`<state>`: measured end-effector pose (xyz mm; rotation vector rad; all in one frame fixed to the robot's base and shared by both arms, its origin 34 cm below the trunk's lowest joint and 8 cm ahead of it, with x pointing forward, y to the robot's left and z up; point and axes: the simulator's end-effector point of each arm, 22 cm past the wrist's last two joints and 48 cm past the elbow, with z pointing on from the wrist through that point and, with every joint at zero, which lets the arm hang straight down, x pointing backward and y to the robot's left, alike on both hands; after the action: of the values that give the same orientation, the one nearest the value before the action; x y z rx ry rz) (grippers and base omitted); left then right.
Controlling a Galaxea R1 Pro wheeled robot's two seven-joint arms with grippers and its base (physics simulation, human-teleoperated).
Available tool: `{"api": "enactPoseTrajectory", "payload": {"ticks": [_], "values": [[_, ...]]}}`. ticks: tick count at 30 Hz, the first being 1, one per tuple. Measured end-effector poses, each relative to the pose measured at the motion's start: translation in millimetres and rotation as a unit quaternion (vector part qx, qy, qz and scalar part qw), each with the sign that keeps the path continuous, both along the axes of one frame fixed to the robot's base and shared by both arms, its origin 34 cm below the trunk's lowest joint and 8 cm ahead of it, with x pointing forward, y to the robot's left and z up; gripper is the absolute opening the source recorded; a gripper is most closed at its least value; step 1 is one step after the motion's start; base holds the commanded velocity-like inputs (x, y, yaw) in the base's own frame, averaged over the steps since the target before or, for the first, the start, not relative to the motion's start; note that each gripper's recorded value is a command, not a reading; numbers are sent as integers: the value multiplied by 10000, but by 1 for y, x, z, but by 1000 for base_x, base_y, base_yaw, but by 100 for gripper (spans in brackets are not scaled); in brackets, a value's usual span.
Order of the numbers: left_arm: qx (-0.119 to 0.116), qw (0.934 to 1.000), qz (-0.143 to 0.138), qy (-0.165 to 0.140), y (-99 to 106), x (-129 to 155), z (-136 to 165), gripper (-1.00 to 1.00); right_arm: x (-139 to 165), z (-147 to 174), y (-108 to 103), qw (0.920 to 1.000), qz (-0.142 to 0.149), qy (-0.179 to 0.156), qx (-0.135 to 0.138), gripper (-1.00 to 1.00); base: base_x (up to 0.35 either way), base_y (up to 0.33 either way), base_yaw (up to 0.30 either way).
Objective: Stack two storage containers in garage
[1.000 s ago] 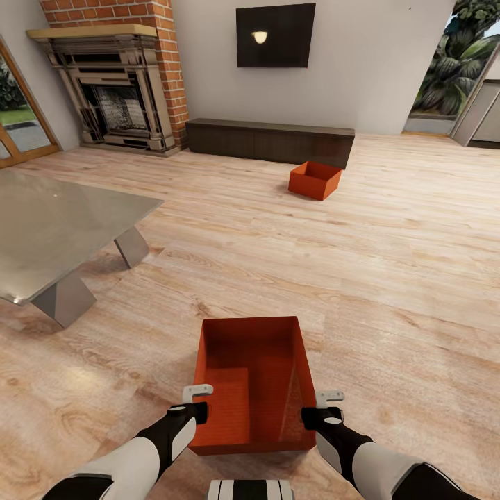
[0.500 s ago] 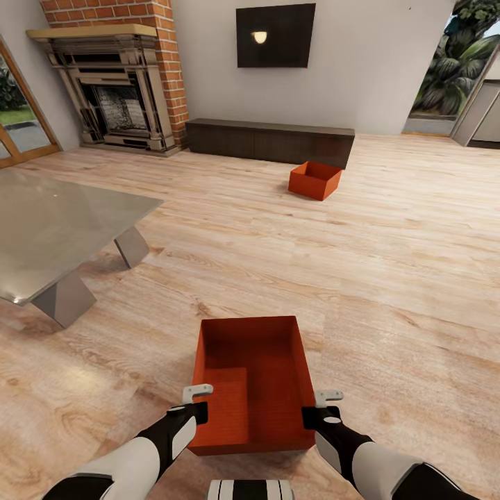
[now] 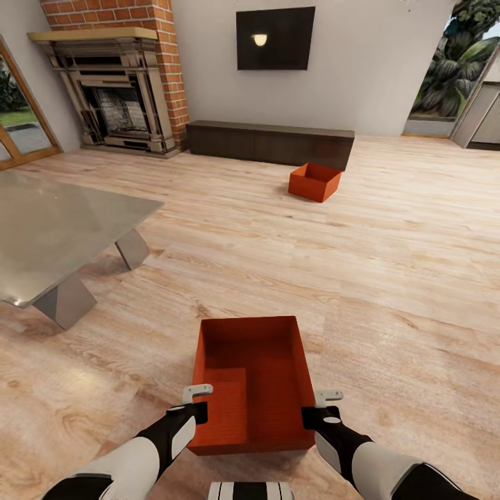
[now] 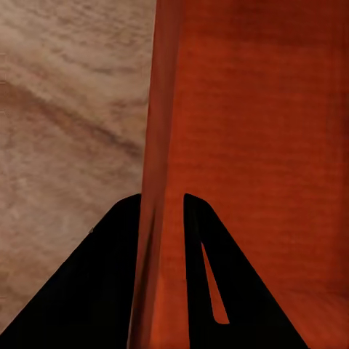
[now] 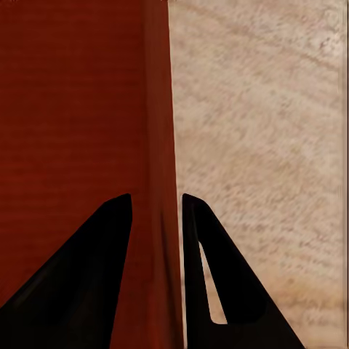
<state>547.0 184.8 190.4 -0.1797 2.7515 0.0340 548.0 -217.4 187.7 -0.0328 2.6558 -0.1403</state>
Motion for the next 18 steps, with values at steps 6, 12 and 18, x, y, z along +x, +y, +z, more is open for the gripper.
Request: {"api": "enactPoseTrajectory", "payload": {"ticks": [6,12,18], "values": [[-1,10000,-6,-1,0,4,14,-100,4,14,0,10000,-5,-3,4,-100,0,0,0],[-1,10000,-5,-19,0,8,28,-100,8,27,0,10000,-14,-20,10,-100,0,0,0],[-9,10000,16,-74,0,14,42,-100,15,43,0,10000,10,-69,8,-100,0,0,0]]}}
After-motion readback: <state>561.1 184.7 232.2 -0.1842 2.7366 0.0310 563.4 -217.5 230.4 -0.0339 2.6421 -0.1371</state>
